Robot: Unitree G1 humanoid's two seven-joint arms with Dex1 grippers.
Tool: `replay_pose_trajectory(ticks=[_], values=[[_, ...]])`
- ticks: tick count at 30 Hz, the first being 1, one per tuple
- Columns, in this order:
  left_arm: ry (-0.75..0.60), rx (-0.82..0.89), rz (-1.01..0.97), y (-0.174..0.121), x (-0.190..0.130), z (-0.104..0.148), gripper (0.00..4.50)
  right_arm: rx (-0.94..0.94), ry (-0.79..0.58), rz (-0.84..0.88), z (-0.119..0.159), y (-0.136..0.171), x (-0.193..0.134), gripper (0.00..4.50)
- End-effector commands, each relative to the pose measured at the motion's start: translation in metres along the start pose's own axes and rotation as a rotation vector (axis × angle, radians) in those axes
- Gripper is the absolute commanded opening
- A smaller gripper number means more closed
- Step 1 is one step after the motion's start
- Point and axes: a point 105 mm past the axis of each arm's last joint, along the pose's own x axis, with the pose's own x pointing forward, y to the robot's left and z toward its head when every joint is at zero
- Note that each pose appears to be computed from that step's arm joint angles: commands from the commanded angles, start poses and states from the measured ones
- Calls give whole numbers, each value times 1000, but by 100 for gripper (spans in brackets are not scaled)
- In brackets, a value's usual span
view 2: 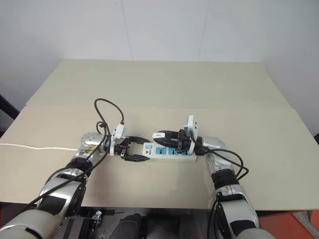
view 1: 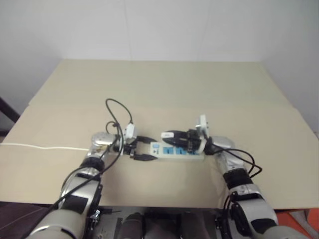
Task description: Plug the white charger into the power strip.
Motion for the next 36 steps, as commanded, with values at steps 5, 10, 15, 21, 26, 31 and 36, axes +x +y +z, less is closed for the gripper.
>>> replay_pose_trajectory(ticks=[5, 10, 15, 21, 26, 31, 36], values=[[38, -27, -49, -7, 3, -8, 322, -18, -8, -10, 1, -5, -6, 111], [49, -31, -58, -8, 3, -9, 322, -1, -40, -41, -6, -9, -21, 111], [52, -29, -61, -7, 3, -8, 322, -20, 8, -50, -18, -9, -30, 111], [58, -30, -65, -8, 2, -8, 322, 58, 82, -22, -39, -4, -28, 111], [61, -31, -67, -8, 1, -8, 322, 91, 146, -43, -54, -3, -28, 111], [65, -28, -71, -8, 1, -8, 322, 92, 215, -13, -66, 4, -32, 111], [65, -26, -72, -8, 1, -8, 322, 100, 240, 4, -71, 8, -34, 111]])
